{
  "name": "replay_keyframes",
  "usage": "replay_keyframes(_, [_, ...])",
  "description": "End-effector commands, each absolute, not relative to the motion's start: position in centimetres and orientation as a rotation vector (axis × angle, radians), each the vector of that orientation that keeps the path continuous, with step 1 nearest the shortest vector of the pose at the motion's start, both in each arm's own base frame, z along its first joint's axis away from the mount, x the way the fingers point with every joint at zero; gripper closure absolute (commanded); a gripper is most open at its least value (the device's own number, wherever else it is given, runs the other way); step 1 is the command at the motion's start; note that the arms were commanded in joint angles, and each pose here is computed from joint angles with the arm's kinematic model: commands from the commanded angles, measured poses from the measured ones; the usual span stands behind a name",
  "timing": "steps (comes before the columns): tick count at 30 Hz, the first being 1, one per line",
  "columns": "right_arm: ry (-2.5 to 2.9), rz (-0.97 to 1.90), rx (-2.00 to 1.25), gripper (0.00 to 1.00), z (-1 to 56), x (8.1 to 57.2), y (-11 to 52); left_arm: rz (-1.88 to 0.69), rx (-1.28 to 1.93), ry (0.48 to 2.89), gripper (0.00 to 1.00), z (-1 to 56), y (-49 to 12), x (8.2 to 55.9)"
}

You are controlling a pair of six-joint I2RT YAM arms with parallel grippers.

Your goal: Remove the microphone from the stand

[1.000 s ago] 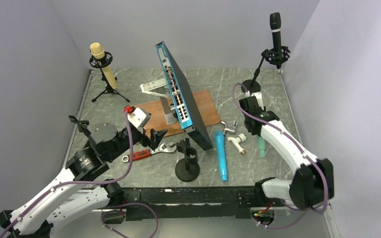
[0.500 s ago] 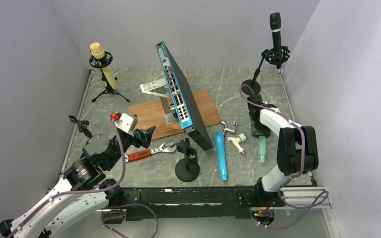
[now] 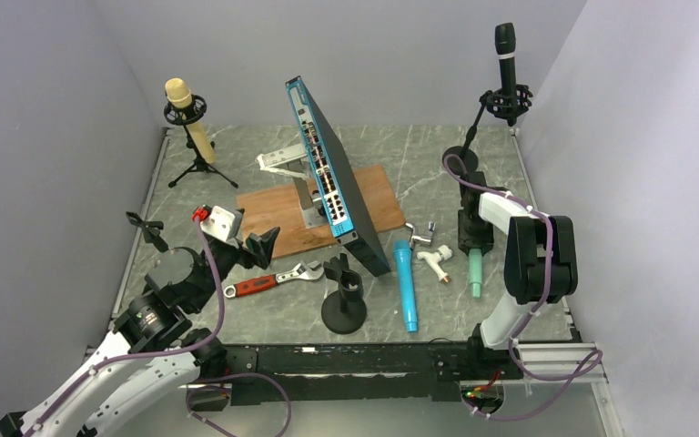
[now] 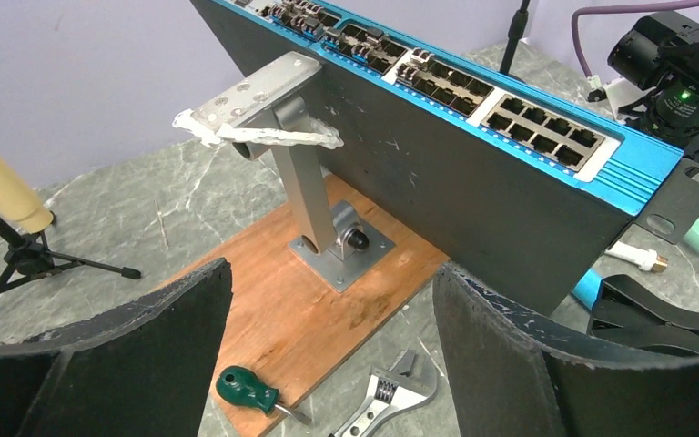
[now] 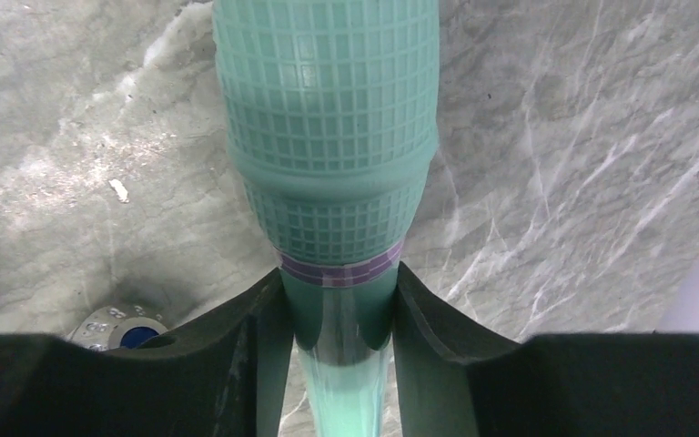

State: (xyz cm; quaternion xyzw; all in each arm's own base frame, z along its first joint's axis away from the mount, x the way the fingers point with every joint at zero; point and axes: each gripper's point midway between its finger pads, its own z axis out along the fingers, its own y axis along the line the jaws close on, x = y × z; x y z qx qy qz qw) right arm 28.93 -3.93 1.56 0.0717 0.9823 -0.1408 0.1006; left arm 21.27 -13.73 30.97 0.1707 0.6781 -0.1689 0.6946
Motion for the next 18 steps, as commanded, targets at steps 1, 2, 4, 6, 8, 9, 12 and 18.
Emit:
replay_keyframes(1, [2.898,-0.277,0.203,0.52,1.1,30.0,-2.3,-0.398,0.350,1.486,0.16,32.0,-13.8,21.5])
replay_keyframes(2, [2.900,-0.273,0.202,0.50,1.0,30.0,-2.2,-0.401,0.351,1.487,0.16,32.0,-13.8,21.5])
replay_keyframes(4, [2.897,-0.268,0.204,0.46,1.1,30.0,-2.2,-0.398,0.351,1.491,0.16,31.9,-13.9,21.6])
replay_keyframes(6, [2.893,-0.271,0.205,0.41,1.2,30.0,-2.2,-0.397,0.349,1.494,0.16,31.8,-13.8,21.7])
replay_keyframes(8, [2.884,-0.277,0.211,0.37,1.4,30.1,-2.3,-0.391,0.343,1.497,0.16,31.8,-13.7,21.7])
replay_keyframes(9, [2.876,-0.277,0.214,0.36,1.6,30.2,-2.3,-0.391,0.341,1.496,0.16,31.8,-13.7,21.7])
replay_keyframes(12, [2.850,-0.281,0.219,0.33,2.3,30.5,-2.4,-0.390,0.340,1.492,0.16,31.8,-13.6,21.7])
replay_keyframes(18, [2.768,-0.292,0.250,0.31,4.9,31.3,-2.7,-0.388,0.337,1.495,0.16,31.9,-13.5,21.7])
